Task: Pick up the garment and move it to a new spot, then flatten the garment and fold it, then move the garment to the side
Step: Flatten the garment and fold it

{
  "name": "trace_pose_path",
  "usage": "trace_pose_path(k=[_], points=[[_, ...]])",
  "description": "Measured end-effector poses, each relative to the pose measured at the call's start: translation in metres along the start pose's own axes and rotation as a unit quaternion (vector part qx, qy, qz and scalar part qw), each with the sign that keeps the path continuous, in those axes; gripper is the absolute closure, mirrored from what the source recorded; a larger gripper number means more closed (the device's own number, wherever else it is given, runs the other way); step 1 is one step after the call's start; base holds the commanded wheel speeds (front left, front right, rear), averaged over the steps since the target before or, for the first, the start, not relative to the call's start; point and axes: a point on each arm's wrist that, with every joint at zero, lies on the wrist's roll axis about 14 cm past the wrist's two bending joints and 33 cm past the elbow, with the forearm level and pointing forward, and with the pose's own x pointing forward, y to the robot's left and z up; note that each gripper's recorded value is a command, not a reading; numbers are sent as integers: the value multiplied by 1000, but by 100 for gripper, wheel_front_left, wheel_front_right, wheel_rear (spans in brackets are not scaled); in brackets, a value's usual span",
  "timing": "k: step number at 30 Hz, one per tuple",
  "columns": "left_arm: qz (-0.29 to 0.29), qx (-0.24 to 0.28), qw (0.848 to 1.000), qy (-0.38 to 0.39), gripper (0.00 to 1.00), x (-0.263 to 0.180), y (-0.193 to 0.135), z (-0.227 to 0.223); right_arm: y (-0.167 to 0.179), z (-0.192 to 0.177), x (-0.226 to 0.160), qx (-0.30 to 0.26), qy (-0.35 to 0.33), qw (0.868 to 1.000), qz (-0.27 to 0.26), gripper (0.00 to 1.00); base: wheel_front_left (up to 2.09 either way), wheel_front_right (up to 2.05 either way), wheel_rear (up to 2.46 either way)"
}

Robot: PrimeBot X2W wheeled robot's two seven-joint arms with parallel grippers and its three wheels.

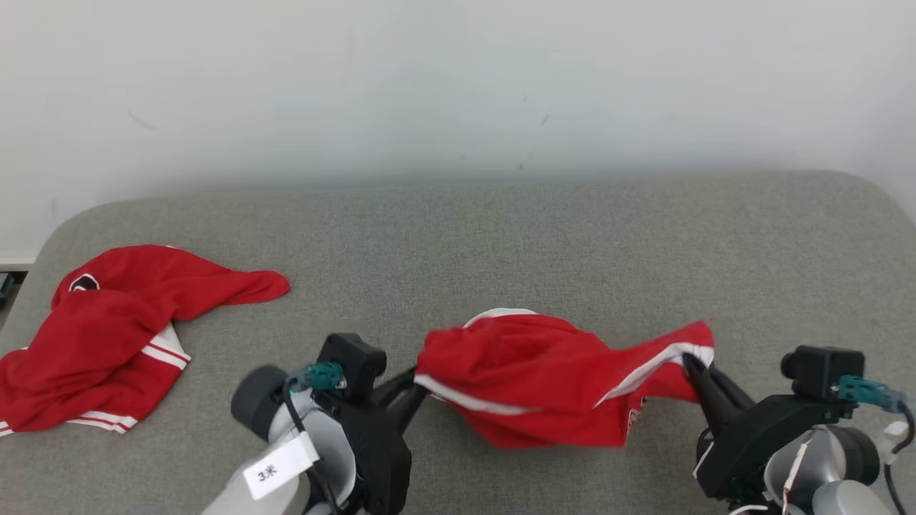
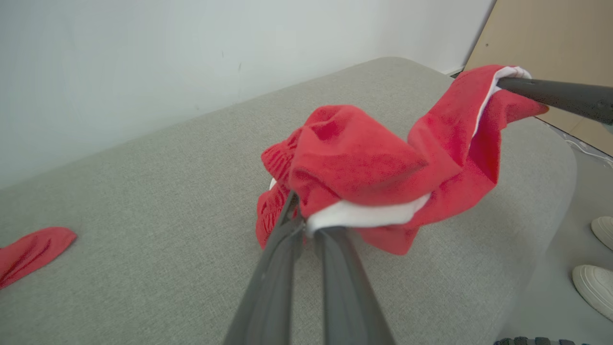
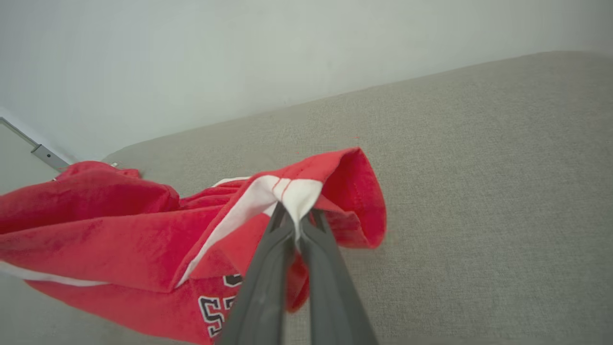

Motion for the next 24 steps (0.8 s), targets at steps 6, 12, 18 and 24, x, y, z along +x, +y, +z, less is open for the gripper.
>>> trace_pose_path(k=[6,12,18,24], points=[[-2,-30,997,77,100,7,-2,-46,-4,-30,5,9,54,998,-13,100,0,0,0],[10,-51,991,123,100,20,10,-64,4,-36,24,12,78,997,-10,100,0,0,0],[28,-64,986,150,0,30,28,-70,6,-37,43,12,90,996,-15,0,0,0,0],[52,-75,985,145,0,30,43,-69,-3,-35,49,-8,85,996,-31,0,0,0,0]])
